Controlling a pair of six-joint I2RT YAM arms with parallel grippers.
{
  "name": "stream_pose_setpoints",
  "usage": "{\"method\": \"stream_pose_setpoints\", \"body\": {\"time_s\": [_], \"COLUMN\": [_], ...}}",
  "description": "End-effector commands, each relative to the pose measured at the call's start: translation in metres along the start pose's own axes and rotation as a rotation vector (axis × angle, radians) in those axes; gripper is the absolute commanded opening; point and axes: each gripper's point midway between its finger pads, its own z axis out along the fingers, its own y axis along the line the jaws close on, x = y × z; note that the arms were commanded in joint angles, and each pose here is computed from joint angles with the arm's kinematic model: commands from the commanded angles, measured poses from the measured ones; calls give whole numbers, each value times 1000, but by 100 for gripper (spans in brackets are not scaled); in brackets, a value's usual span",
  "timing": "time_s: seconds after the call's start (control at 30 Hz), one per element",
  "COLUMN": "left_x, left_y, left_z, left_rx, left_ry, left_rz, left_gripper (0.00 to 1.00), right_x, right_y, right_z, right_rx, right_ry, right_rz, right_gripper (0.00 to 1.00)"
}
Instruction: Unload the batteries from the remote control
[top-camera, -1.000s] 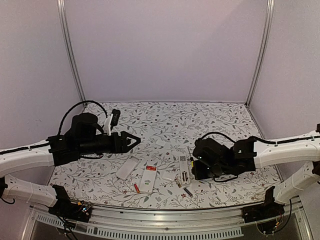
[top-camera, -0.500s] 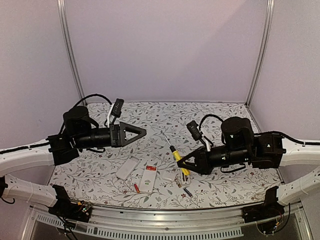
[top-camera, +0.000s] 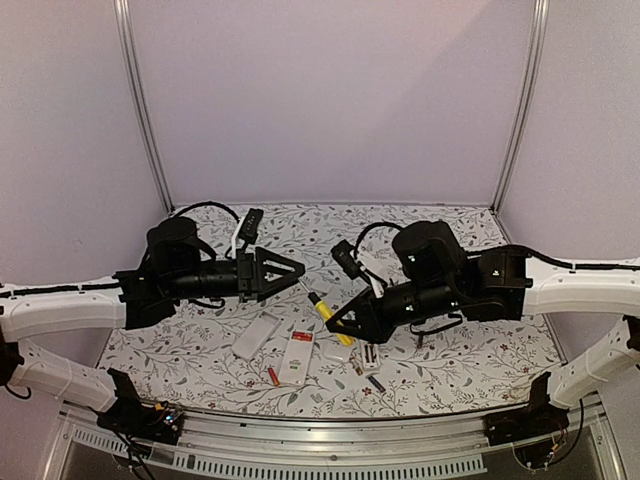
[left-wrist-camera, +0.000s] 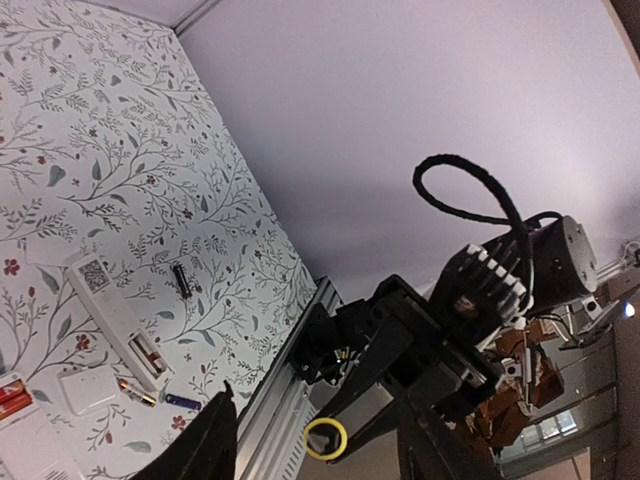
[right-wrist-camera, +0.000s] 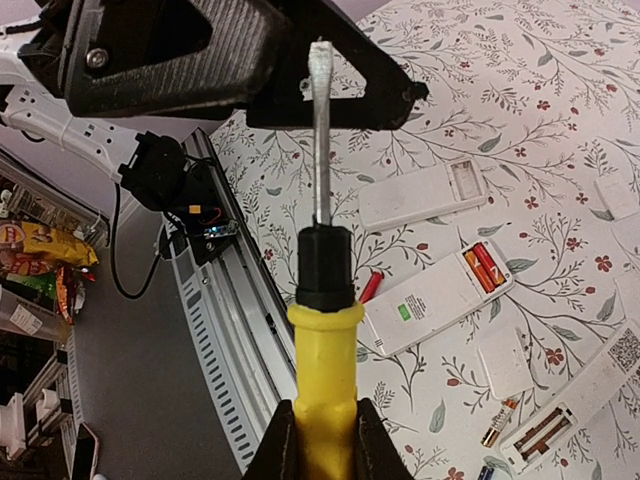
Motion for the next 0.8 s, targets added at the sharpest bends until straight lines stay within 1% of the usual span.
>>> {"method": "stream_pose_setpoints", "body": {"time_s": [0.0, 0.1, 0.2, 0.33, 0.47, 0.5, 0.53, 0.57, 0.6, 0.63, 0.67, 0.7, 0.77], "left_x": [1, 4, 7, 8, 4, 1, -1, -6, -11, -15, -20, -24, -34], "left_y": [-4, 2, 6, 9, 5, 4, 2, -3, -4, -8, -13, -17, -28], "left_z": [4, 5, 6, 7, 4, 2, -1, -5, -9, -14, -18, -22, -30], "left_rx": [34, 16, 6, 0, 7, 6, 10, 23, 27, 39, 52, 66, 97], "left_ry": [0, 5, 12, 12, -14, -31, -53, -83, -117, -147, -178, -206, -263], "left_rz": [-20, -39, -55, -70, -64, -60, -52, -40, -33, -24, -13, 1, 38], "left_gripper": [45, 27, 17, 0, 0, 0, 0, 0, 0, 0, 0, 0, 0], "right_x": [-1, 0, 0, -1, -5, -8, -10, -14, -20, -24, -30, -38, -50], "right_y": [-8, -12, -15, -17, -27, -33, -37, -38, -37, -37, -36, -34, -31], "right_z": [7, 8, 9, 10, 8, 7, 5, 1, -1, -5, -8, -16, -28], "right_rx": [66, 92, 107, 123, 182, 218, 243, 253, 250, 244, 238, 221, 183], "right_ry": [26, 29, 31, 28, 5, -14, -32, -58, -95, -133, -179, -243, -355], "right_rz": [-47, -53, -55, -61, -57, -51, -33, -16, -4, 25, 48, 86, 179], "right_gripper": [0, 0, 0, 0, 1, 9, 28, 49, 66, 77, 85, 90, 93]}}
